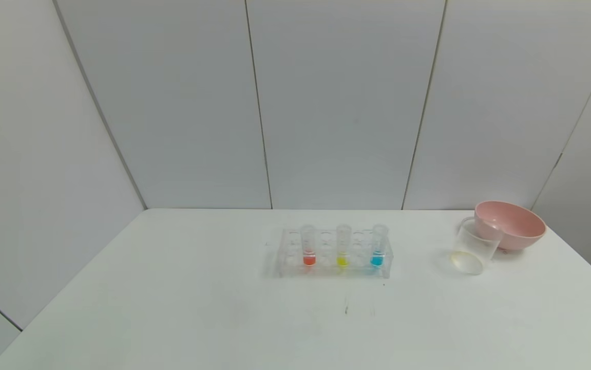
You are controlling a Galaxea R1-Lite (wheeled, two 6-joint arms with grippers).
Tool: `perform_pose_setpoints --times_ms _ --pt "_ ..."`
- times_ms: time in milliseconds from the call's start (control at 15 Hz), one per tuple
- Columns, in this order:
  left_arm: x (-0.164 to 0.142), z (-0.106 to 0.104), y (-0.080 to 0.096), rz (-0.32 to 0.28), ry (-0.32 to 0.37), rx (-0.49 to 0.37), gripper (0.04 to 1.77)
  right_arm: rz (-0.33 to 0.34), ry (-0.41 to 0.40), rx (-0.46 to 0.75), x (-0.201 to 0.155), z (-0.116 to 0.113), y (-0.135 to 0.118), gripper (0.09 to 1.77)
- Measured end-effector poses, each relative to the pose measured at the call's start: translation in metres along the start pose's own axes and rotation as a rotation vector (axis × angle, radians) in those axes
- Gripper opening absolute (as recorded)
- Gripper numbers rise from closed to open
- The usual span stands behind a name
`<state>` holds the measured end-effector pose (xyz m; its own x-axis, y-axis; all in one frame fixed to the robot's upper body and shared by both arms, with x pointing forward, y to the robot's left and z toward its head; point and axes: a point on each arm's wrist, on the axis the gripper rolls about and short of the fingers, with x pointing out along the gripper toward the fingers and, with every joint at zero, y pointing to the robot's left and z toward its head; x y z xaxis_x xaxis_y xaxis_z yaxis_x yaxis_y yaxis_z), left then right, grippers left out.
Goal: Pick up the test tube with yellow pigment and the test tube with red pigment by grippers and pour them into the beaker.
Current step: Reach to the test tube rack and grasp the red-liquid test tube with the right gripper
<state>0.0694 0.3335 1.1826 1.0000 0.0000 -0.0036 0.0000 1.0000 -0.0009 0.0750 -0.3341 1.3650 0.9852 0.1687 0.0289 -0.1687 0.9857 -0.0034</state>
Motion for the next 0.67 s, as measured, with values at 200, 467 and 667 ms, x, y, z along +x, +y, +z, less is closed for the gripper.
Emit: perform_pose_setpoints --times_ms 200,467,667 --pt "0.000 0.000 0.000 0.000 0.000 0.000 1.76 0.195 0.004 0.079 0.026 0.039 -0.001 1.71" --pt "0.000 0.000 0.000 0.000 0.000 0.000 1.76 0.504 0.125 0.168 0.064 0.053 0.013 1.71" --pt "0.000 0.000 0.000 0.000 0.000 0.000 1.76 0.567 0.199 0.193 0.100 0.049 0.032 1.71"
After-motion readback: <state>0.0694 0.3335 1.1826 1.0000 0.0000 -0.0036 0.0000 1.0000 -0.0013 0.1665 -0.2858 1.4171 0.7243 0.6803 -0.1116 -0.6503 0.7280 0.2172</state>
